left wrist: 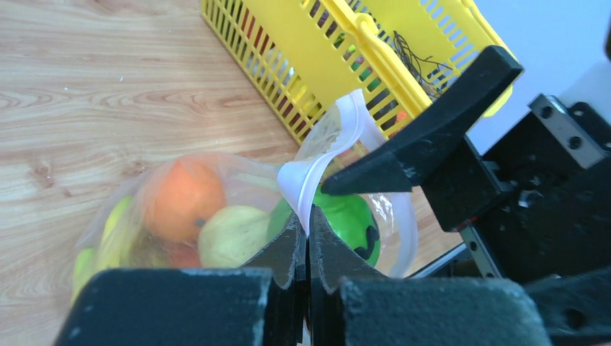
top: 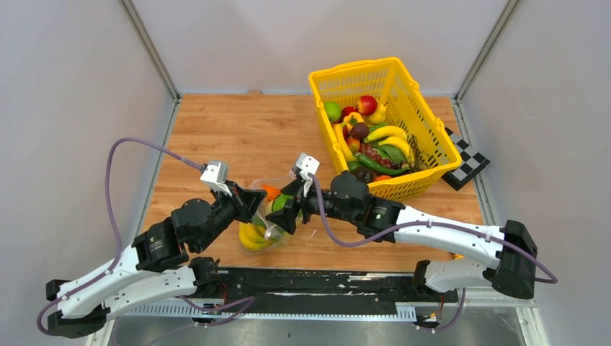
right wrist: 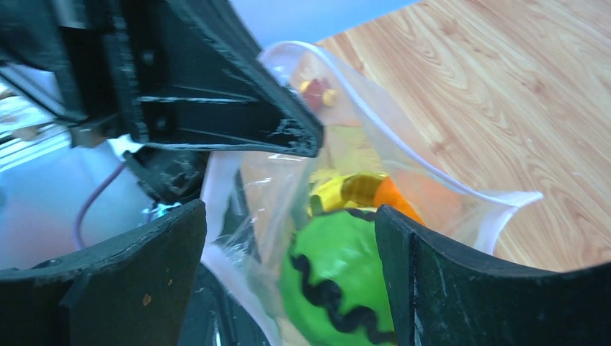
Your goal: Place the food in the zip-top bag and seal the zipper
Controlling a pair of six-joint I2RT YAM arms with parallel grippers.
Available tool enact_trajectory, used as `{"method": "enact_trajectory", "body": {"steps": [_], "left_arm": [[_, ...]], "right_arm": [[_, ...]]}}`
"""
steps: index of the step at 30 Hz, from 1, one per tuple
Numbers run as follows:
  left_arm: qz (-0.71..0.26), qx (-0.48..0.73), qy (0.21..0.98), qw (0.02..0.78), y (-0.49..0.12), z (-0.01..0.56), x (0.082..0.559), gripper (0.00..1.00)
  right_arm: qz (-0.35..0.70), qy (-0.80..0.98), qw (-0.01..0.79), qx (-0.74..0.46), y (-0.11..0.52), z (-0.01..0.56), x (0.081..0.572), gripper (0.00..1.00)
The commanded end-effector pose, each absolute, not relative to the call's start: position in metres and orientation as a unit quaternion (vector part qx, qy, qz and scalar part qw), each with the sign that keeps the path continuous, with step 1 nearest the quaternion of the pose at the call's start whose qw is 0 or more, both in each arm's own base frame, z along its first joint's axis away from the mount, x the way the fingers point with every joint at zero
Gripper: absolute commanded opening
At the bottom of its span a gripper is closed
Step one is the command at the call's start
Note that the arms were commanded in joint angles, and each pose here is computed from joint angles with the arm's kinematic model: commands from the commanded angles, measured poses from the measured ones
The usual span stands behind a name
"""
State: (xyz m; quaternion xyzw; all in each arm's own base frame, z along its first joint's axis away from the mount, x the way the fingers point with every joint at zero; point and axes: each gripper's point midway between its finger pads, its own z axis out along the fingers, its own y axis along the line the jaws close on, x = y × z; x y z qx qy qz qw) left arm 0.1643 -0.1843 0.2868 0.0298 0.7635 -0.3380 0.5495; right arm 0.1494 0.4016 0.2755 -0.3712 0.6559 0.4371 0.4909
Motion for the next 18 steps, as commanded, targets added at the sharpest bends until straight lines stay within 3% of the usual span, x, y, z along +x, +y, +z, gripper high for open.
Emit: {"method": "enact_trajectory", "body": {"steps": [1, 7, 11, 18], "left_arm": [[-0.345, -0.003, 0.75, 0.564, -0.179, 0.298, 0.17, 0.01], [-0.342, -0.005, 0.754, 0.561, -0.179, 0.293, 0.17, 0.01], [-0.341, -0.009, 0.754, 0.562, -0.178, 0.293, 0.171, 0.01], [-0.339, -0.01, 0.754, 0.563, -0.18, 0.294, 0.172, 0.01]], "right_arm": [[0.519, 0.573, 0.503, -0.387, 0.399, 0.345, 0.118, 0.87], [0.516, 0.562, 0.528, -0.373, 0.368, 0.371, 0.111, 0.82], [0.466, 0.602, 0.562, -0.323, 0.338, 0.368, 0.131, 0.72], [0.359, 0.731, 0.539, -0.212, 0.303, 0.295, 0.173, 0.61]]}}
